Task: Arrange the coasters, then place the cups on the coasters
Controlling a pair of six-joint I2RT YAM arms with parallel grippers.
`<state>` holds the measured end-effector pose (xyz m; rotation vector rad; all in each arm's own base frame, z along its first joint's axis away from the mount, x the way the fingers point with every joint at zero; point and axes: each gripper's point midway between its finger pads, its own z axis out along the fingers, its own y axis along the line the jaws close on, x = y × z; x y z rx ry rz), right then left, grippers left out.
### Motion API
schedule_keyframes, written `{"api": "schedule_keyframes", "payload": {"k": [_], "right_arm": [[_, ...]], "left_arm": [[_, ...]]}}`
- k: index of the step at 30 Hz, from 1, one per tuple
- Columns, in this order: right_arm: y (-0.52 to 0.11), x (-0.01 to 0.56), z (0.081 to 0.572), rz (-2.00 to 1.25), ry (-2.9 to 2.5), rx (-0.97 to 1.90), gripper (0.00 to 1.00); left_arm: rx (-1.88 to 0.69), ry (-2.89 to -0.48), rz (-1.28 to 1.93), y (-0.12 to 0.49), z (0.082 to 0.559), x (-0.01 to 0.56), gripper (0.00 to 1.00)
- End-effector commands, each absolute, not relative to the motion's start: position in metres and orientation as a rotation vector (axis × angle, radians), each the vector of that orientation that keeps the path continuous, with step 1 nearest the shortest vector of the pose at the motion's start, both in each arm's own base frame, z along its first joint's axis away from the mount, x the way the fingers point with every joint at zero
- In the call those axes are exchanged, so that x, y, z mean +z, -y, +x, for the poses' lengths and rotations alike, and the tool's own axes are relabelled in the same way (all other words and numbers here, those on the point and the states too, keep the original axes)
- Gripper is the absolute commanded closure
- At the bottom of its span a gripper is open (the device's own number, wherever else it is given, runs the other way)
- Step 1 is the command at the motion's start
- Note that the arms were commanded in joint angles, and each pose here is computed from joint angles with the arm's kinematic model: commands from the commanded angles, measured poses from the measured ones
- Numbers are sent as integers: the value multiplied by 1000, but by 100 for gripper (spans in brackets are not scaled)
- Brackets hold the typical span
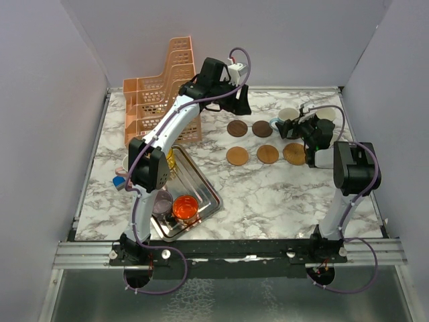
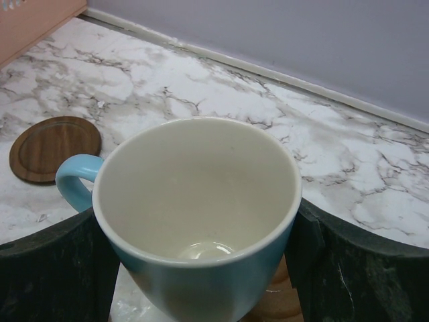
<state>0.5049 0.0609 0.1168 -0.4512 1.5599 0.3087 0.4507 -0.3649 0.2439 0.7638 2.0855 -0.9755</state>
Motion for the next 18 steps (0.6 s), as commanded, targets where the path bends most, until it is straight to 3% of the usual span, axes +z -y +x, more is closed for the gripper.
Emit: {"api": "schedule_keyframes", "payload": {"k": [1,18], "right_arm": [[-43,159,525,-421,-1408,216,62],[-38,154,535,-422,-1391,221,62]], "left_arm": [[-1020,-2026,799,369,443,262,36],[-1053,-2034,806,372,438,257,36]]}}
